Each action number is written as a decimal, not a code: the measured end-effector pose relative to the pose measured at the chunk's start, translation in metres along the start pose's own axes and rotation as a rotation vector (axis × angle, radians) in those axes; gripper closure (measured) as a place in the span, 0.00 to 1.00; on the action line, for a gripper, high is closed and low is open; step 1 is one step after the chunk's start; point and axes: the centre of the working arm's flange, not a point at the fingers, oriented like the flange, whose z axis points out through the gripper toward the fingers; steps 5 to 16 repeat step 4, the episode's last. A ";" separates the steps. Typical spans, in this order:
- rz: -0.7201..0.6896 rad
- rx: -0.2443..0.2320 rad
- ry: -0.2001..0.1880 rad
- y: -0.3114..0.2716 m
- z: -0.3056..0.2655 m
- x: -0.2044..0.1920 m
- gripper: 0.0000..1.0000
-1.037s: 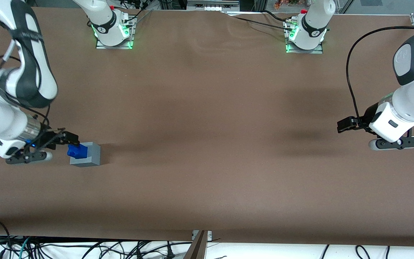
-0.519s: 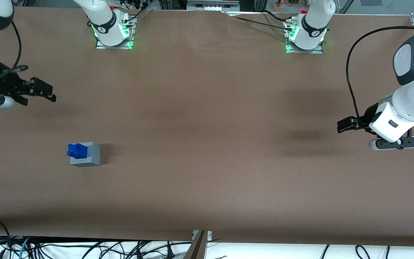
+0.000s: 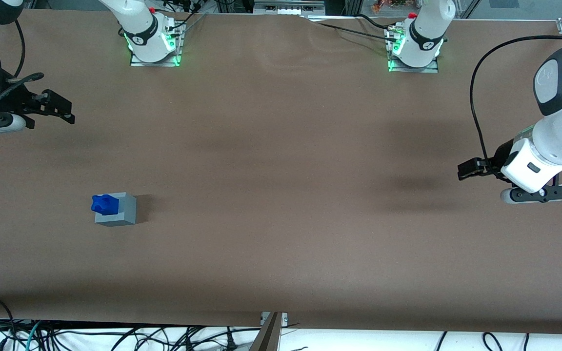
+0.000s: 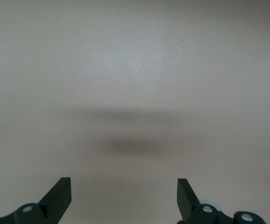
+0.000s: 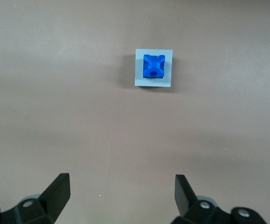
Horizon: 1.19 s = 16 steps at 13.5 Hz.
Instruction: Insert blue part into gray base with right arm
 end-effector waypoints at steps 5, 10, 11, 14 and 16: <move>0.000 0.000 -0.004 0.000 -0.002 -0.001 0.00; 0.000 0.000 -0.004 0.000 -0.002 -0.001 0.00; 0.000 0.000 -0.004 0.000 -0.002 -0.001 0.00; 0.000 0.000 -0.004 0.000 -0.002 -0.001 0.00; 0.000 0.000 -0.004 0.000 -0.002 -0.001 0.00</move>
